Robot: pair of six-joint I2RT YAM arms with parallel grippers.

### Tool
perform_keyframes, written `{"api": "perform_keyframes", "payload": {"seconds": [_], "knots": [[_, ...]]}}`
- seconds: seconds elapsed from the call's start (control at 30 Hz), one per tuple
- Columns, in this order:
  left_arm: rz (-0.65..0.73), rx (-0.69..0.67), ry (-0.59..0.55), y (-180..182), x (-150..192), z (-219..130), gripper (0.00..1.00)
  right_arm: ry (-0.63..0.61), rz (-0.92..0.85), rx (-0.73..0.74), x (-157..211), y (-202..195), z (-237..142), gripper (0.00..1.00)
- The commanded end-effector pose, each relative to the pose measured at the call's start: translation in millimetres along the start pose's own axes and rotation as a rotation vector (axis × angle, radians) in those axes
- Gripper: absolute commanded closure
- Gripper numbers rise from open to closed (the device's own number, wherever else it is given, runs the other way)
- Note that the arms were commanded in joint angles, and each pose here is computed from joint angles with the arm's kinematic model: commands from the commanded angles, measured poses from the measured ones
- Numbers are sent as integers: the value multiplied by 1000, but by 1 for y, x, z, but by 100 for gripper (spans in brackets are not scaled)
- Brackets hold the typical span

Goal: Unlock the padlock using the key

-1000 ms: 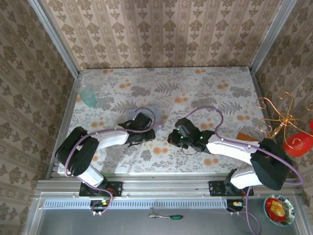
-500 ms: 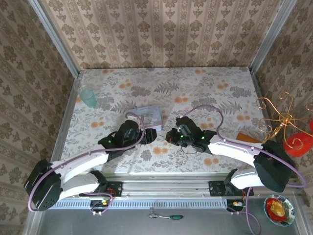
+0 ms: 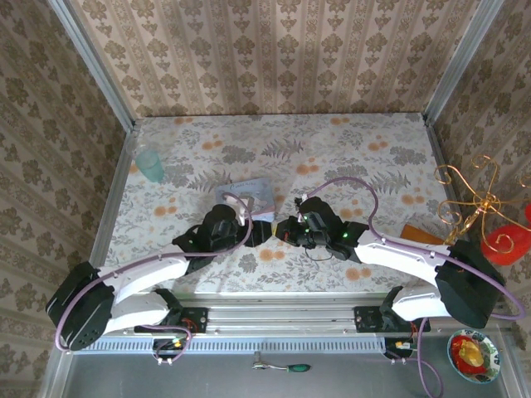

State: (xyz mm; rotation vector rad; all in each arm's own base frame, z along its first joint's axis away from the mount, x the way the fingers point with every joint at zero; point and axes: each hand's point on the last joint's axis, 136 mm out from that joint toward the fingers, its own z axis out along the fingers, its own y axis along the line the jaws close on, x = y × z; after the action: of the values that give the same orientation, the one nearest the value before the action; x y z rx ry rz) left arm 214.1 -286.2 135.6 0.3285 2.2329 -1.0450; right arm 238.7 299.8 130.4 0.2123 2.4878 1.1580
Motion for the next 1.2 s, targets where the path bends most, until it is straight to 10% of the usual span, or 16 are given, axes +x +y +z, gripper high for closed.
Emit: {"api": "perform_keyframes", "payload": {"seconds": [0.0, 0.5, 0.8, 1.17], "knots": [[12, 62, -17, -17, -12, 2, 53, -3, 0, -68, -2, 22, -6, 100], [-51, 130, -66, -27, -25, -6, 99, -37, -35, -104, -9, 28, -12, 100], [56, 189, -137, -26, -22, -23, 68, -59, -16, -119, -15, 31, -23, 100], [494, 296, -264, -50, -12, -41, 62, -85, -8, -195, -20, 62, -45, 100]]}}
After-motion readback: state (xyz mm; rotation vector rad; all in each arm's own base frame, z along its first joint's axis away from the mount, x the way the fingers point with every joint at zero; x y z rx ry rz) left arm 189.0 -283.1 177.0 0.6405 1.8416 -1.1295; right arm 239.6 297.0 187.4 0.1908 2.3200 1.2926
